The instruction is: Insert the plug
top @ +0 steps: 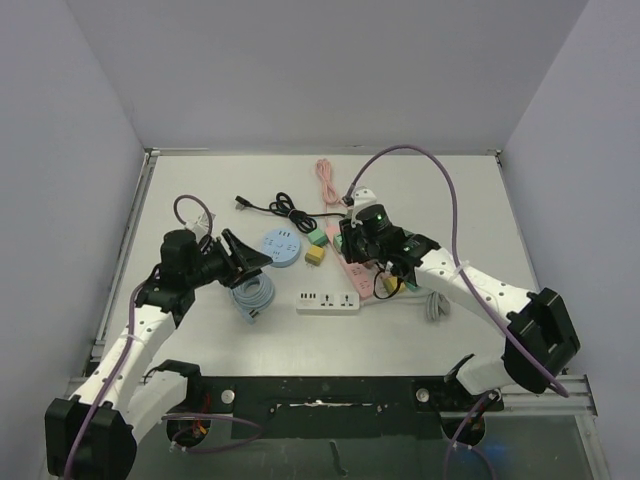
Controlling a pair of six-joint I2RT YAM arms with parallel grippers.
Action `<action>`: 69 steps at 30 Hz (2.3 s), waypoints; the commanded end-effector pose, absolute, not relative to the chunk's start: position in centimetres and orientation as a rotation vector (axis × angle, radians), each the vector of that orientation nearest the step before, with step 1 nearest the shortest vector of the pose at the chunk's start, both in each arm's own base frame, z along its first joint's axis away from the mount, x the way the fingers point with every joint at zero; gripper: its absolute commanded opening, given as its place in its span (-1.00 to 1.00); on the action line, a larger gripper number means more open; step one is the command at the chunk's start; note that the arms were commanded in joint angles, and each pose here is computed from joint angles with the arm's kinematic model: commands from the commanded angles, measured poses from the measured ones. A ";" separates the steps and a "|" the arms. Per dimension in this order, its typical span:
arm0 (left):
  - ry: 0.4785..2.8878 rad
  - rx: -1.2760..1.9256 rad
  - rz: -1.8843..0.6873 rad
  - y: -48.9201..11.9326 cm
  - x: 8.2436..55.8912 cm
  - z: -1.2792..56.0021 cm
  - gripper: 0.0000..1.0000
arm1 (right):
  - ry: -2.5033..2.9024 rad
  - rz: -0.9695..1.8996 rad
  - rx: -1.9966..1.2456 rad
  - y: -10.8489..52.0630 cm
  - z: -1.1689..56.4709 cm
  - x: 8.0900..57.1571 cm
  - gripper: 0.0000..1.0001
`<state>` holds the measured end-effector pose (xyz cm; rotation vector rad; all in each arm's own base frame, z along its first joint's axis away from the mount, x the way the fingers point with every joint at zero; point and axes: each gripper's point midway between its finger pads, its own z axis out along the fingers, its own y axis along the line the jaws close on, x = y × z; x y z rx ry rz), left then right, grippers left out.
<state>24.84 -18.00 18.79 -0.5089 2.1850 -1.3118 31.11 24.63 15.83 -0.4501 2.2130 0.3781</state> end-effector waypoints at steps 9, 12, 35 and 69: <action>2.214 -0.276 -0.891 -14.0 25.0 17.4 0.09 | 2.112 0.238 -0.425 23.6 12.9 33.9 -1.00; 2.234 -0.261 -0.879 -13.9 24.5 16.2 0.09 | 2.084 0.271 -0.427 24.1 12.6 34.0 -1.00; 2.180 -0.184 -0.881 -14.5 24.2 16.3 0.09 | 2.099 0.214 -0.459 23.2 8.0 34.6 -1.00; 2.181 -0.192 -0.862 -14.3 24.2 16.2 0.09 | 2.261 0.272 -0.386 24.2 9.1 34.2 -0.15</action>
